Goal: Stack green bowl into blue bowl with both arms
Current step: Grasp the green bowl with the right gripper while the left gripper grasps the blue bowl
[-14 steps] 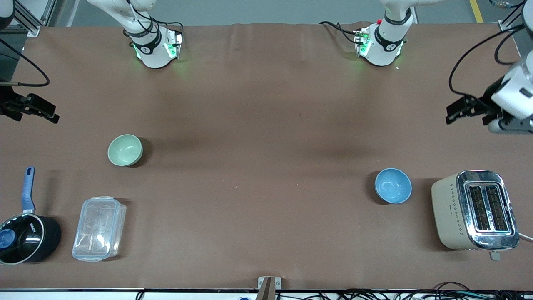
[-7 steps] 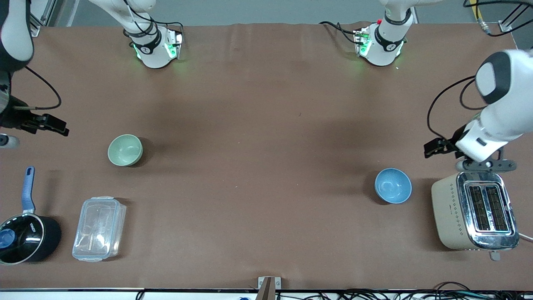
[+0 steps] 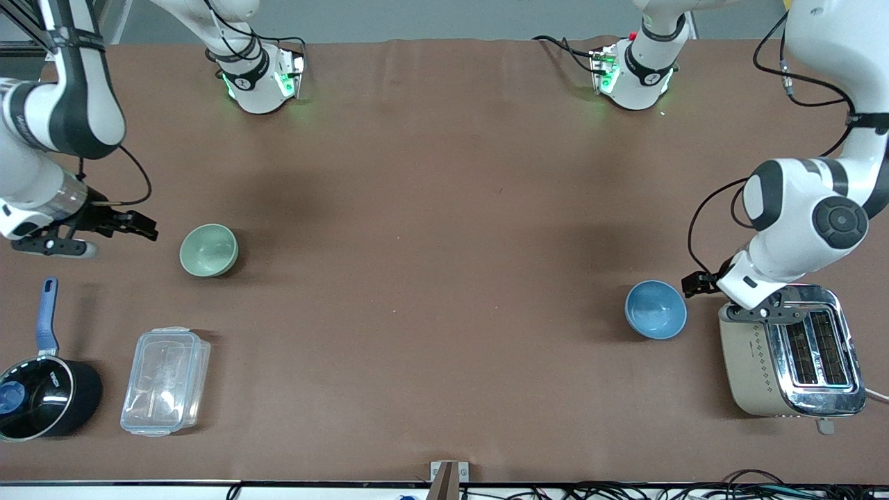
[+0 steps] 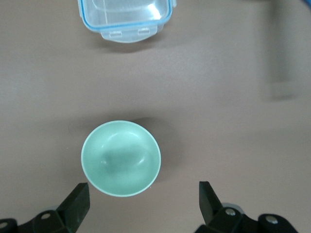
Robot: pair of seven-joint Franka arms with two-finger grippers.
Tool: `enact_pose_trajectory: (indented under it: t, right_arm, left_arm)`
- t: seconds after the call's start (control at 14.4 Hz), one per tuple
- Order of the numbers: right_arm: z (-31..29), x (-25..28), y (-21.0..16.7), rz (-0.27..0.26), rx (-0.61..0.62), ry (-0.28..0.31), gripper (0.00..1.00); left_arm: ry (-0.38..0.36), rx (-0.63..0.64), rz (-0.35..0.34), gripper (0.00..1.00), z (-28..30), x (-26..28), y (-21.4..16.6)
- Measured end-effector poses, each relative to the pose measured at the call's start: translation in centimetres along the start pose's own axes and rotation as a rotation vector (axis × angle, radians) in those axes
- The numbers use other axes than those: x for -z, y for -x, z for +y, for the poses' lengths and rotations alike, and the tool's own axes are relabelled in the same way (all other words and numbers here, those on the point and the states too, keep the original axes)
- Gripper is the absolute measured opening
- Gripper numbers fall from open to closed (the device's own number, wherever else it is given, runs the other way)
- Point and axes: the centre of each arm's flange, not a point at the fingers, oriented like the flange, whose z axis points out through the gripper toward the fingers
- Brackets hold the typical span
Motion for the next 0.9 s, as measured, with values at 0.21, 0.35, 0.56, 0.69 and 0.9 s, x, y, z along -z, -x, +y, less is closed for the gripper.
enact_pose_trajectory:
  t: [0.21,0.35,0.56,0.69,0.9]
  right_arm:
    - [-0.1,-3.8,0.3,-0.018,0.002,-0.007,0.97]
    - [0.0,-6.1,0.0,-0.02,0.0,-0.012,0.97]
    - [0.3,-9.5,-0.2,-0.024,-0.024,-0.031,0.96]
    - [0.4,-11.5,-0.2,-0.028,-0.041,-0.046,0.95]
    - [0.4,-13.7,0.0,-0.054,-0.049,-0.054,0.93]
  left_arm:
    - [0.01,0.019,0.01,0.87,0.0,-3.4,0.2]
    - [0.015,0.029,0.002,0.83,0.2,-4.9,0.3]
    - [0.018,0.033,-0.019,0.71,0.3,-6.3,0.6]
    - [0.02,0.034,-0.034,0.62,0.3,-7.2,0.8]
    - [0.022,0.034,-0.043,0.29,0.4,-8.0,0.9]
